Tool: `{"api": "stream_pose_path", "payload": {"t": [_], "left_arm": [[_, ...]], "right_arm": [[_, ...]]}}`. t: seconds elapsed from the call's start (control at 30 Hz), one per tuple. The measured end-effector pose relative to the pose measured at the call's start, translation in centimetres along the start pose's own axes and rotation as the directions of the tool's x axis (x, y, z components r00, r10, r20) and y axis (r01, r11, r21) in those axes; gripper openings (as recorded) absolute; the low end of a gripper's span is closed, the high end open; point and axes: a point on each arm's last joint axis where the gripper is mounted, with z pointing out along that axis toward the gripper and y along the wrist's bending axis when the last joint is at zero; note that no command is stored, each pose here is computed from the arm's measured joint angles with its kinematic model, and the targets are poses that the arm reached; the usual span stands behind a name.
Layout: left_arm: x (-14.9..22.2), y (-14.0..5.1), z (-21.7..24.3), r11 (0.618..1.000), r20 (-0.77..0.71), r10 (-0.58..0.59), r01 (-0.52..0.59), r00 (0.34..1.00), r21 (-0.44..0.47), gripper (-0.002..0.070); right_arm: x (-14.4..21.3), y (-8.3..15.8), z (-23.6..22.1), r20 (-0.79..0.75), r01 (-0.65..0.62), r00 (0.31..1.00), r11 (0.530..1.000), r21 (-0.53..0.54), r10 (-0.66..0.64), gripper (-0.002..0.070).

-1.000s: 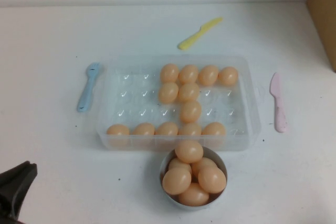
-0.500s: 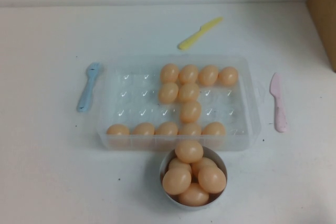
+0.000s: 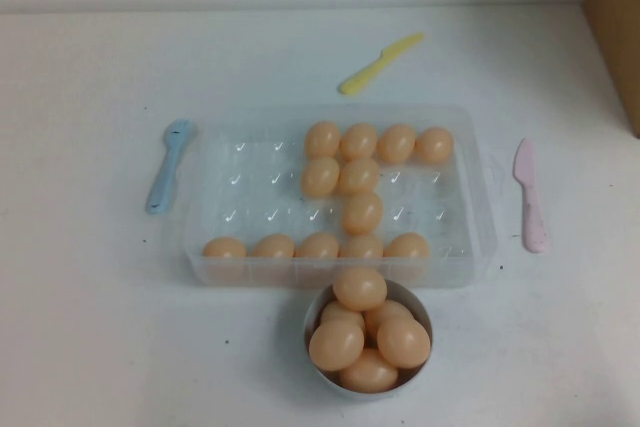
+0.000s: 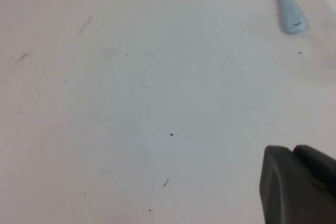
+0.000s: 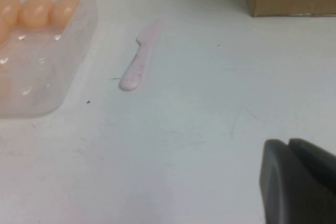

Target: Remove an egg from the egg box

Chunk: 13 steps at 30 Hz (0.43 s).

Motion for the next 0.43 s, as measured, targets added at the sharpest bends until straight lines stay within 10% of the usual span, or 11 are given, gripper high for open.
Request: {"api": "stream_pose_path", "payload": {"t": [0.43], "left_arm": [[0.00, -0.03, 0.00, 1.000, 0.000, 0.001, -0.001, 1.000, 0.004, -0.0004]], "right_arm": [[0.00, 0.00, 0.00, 0.000, 0.000, 1.000, 1.000, 0.000, 0.000, -0.0017]]}}
